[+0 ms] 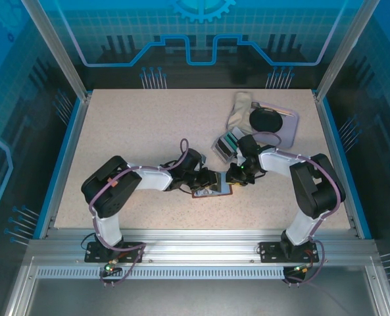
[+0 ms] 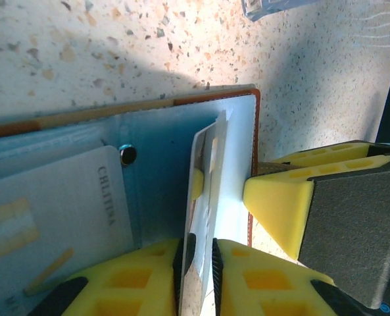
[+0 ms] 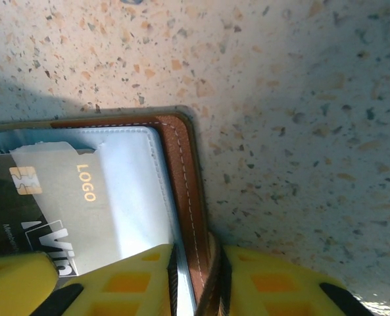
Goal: Put the credit cards into the card holder
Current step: Insert the credit card into the card slot.
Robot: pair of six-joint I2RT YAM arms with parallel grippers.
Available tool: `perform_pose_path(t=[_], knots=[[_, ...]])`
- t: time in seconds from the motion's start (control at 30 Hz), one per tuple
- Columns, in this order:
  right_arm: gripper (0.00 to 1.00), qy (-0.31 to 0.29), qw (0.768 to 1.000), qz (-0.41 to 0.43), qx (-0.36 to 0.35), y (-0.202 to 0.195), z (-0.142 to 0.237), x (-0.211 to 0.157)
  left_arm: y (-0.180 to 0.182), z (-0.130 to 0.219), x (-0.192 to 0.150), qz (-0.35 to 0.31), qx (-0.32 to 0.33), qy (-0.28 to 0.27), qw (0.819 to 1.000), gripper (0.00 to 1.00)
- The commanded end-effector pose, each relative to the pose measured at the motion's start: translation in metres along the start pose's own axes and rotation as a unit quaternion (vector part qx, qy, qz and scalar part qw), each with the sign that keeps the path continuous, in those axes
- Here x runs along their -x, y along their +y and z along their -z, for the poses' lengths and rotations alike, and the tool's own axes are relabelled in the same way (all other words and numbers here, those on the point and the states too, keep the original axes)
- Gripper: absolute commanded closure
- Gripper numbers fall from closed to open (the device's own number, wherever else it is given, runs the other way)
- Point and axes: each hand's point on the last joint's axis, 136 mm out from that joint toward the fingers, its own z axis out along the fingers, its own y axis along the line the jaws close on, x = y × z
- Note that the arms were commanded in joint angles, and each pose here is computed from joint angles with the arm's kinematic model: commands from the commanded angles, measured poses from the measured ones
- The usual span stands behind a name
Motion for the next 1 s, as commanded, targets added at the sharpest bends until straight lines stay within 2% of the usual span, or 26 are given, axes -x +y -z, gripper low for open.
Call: perform_pose_path(t=[0.0, 0.5, 0.67, 0.83, 0.97], knots=[[0.76, 0.024, 0.999, -0.015, -0.015, -0.014, -0.015, -0.011, 0.008, 0.008, -0.003, -0.003, 0.036, -0.005, 0.999, 0.77], [0.76, 0.028, 0.999, -0.012, -0.014, -0.014, -0.017, -0.01, 0.011, 0.016, -0.005, -0.004, 0.047, -0.005, 0.999, 0.79], [0.76, 0.031, 0.999, -0.011, -0.012, -0.014, -0.018, -0.011, 0.008, 0.016, -0.005, -0.009, 0.043, -0.003, 0.999, 0.87], [0.76, 0.035, 0.999, -0.016, -0.005, -0.012, -0.02, -0.011, 0.005, 0.015, -0.005, -0.007, 0.039, -0.002, 0.999, 0.9], [0.8, 0.038, 0.999, -0.027, 0.004, -0.011, -0.024, -0.014, -0.003, 0.014, -0.002, 0.012, 0.02, -0.005, 1.0, 0.91]])
